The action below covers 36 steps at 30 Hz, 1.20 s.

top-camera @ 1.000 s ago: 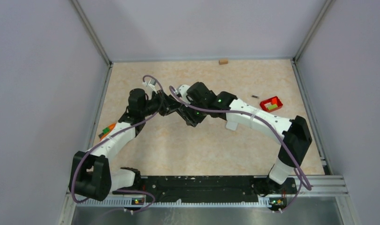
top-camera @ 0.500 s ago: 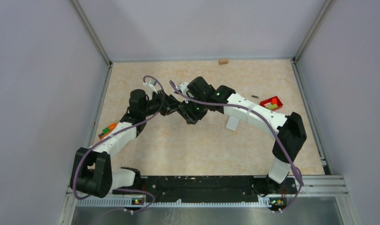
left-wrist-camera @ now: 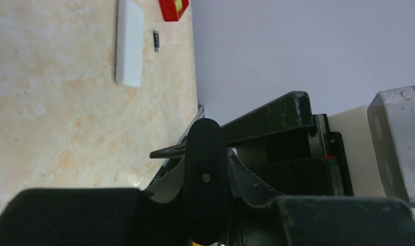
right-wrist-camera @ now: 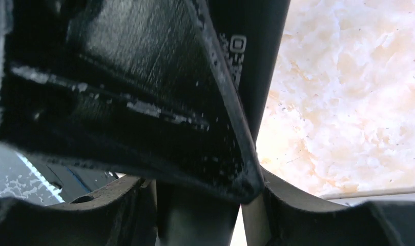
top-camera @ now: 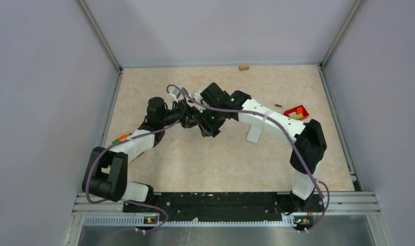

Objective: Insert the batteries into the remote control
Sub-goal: Load the battery cover into the remote control.

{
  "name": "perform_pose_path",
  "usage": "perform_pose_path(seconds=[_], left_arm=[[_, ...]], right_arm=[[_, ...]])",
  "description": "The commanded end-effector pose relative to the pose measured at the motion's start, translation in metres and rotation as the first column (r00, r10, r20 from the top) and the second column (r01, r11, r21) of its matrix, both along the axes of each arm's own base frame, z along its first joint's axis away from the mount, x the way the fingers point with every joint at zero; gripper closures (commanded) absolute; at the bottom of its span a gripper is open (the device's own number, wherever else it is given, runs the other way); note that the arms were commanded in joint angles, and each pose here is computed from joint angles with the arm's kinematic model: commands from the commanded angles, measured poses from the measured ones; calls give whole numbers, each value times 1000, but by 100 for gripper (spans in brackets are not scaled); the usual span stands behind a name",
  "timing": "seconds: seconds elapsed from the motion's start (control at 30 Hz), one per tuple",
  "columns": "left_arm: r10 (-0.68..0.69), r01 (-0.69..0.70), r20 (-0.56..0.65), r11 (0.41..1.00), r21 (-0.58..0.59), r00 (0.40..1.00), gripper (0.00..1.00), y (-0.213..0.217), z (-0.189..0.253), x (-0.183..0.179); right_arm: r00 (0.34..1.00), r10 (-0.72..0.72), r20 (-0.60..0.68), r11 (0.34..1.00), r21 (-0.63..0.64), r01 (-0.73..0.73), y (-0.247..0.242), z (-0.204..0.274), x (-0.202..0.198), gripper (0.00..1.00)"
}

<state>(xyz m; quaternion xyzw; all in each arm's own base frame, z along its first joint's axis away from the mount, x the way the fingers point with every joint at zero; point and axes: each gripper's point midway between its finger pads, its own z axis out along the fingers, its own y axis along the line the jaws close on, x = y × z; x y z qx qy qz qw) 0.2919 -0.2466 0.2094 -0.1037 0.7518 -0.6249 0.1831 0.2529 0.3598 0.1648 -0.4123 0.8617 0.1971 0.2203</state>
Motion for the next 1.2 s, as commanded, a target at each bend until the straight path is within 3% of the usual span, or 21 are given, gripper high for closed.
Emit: perform_pose_path(seconds=[0.0, 0.2, 0.33, 0.53, 0.73, 0.93, 1.03, 1.17], left_arm=[[-135, 139, 38, 985, -106, 990, 100, -11, 34, -20], [-125, 126, 25, 989, -83, 992, 100, -9, 26, -17], [-116, 117, 21, 990, -75, 993, 100, -8, 23, -15], [-95, 96, 24, 993, -72, 995, 100, -2, 22, -9], [-79, 81, 36, 994, -77, 996, 100, 1, 27, -6], [-60, 63, 36, 993, -95, 998, 100, 3, 36, -4], [-45, 49, 41, 991, -122, 998, 100, 4, 46, -4], [-14, 22, 52, 987, -158, 999, 100, 6, 59, -4]], right_arm=[[996, -42, 84, 999, 37, 39, 10, 16, 24, 48], [994, -59, 95, 997, 55, 54, 9, 24, 25, 45], [994, -60, 96, 994, 98, 51, 11, 34, 20, 36], [994, -41, 102, 971, 238, 16, 16, 65, 6, 16], [989, -136, 55, 906, 411, 102, 5, 88, 1, 13], [933, -359, 19, 752, 598, 277, -21, 116, 3, 13], [868, -490, -86, 596, 693, 405, -35, 126, 7, 14], [786, -555, -274, 356, 775, 522, -50, 136, 5, 14]])
